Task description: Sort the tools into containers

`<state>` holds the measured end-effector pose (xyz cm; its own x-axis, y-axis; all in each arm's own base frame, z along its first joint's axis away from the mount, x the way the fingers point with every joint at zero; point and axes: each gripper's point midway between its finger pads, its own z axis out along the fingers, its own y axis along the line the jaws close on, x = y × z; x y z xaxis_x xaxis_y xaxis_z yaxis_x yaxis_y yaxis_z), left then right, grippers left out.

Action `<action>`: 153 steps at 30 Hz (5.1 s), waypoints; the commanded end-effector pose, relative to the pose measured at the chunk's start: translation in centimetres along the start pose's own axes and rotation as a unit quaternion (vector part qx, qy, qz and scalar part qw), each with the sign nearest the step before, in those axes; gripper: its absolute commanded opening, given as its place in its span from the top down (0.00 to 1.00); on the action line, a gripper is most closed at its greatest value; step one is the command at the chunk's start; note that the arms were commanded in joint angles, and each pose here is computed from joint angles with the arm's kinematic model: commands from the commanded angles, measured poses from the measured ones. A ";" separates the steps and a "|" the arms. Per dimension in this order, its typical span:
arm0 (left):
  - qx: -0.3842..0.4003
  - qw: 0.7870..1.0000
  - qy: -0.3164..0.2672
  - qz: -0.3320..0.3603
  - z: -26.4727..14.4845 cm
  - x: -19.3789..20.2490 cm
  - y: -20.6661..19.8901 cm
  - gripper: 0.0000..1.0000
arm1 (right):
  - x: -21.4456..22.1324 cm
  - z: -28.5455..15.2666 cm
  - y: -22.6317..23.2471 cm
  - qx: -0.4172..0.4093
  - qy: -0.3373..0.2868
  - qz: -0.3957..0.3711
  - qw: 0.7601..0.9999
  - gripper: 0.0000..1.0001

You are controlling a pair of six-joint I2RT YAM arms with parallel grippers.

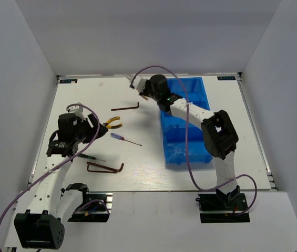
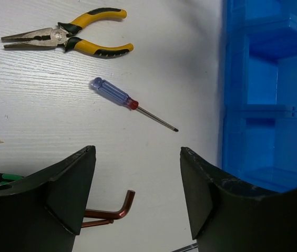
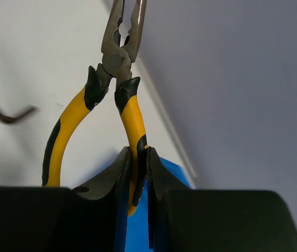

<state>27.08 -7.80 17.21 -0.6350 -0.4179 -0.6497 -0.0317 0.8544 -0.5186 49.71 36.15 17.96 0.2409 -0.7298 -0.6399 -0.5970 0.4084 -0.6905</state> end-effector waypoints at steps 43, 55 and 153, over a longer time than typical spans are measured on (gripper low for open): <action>-0.259 0.944 0.114 -0.171 13.4 -0.8 3.8 0.51 | 10.3 -17.3 -7.8 -0.048 0.007 0.115 0.992 0.32; -0.301 0.929 0.148 -0.157 16.7 2.9 4.4 0.49 | 10.7 -20.6 -6.0 -0.033 0.011 0.151 0.988 0.32; -0.478 0.835 0.117 -0.247 14.7 3.7 11.4 0.92 | 14.6 -25.3 -2.4 -0.035 0.042 0.205 0.977 0.32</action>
<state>38.11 -5.81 1.55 -0.4523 -0.8469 -0.2796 -0.8738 0.4836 -0.0516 34.52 10.14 16.51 -0.1366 -0.5899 -0.7958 -0.6947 0.6298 -0.3476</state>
